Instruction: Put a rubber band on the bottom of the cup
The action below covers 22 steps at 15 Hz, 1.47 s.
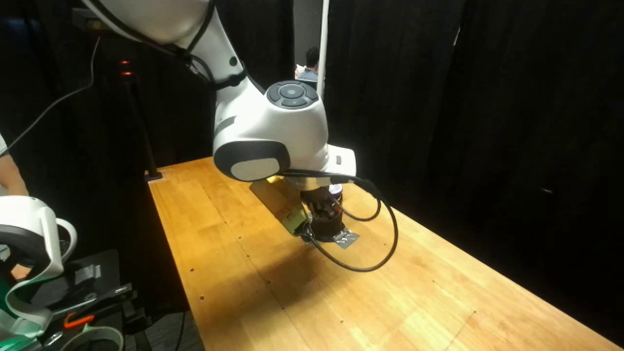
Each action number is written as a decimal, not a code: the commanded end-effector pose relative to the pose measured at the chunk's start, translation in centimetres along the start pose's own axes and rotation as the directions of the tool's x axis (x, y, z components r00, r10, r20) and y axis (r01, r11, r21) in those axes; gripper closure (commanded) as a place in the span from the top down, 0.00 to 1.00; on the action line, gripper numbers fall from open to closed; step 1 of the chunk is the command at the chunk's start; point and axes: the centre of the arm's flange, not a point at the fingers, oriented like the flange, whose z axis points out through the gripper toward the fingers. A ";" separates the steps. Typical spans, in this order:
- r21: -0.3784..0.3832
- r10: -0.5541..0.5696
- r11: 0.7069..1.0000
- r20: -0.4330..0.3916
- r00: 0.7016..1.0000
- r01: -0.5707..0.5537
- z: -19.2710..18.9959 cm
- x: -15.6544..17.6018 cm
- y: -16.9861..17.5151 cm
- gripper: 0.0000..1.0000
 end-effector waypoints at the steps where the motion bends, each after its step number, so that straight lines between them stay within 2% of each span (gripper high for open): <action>1: 0.028 0.004 1.000 -0.087 0.996 -0.001 -0.9 -2.1 1.1 0.12; 5: 0.055 0.022 0.998 -0.158 0.987 -0.014 -1.5 -2.5 1.7 0.12; 7: 0.069 0.035 0.997 -0.188 0.981 -0.023 -1.8 -2.8 2.1 0.17; 9: 0.089 0.046 0.996 -0.215 0.976 -0.027 -2.1 -3.3 2.5 0.16; 11: 0.114 0.055 0.993 -0.240 0.969 -0.028 -2.5 -3.8 2.9 0.10; 17: 0.191 0.033 0.981 -0.333 0.942 0.033 -3.2 -5.2 3.9 0.10; 22: 0.272 0.039 0.960 -0.387 0.921 0.074 -3.3 -6.4 4.2 0.09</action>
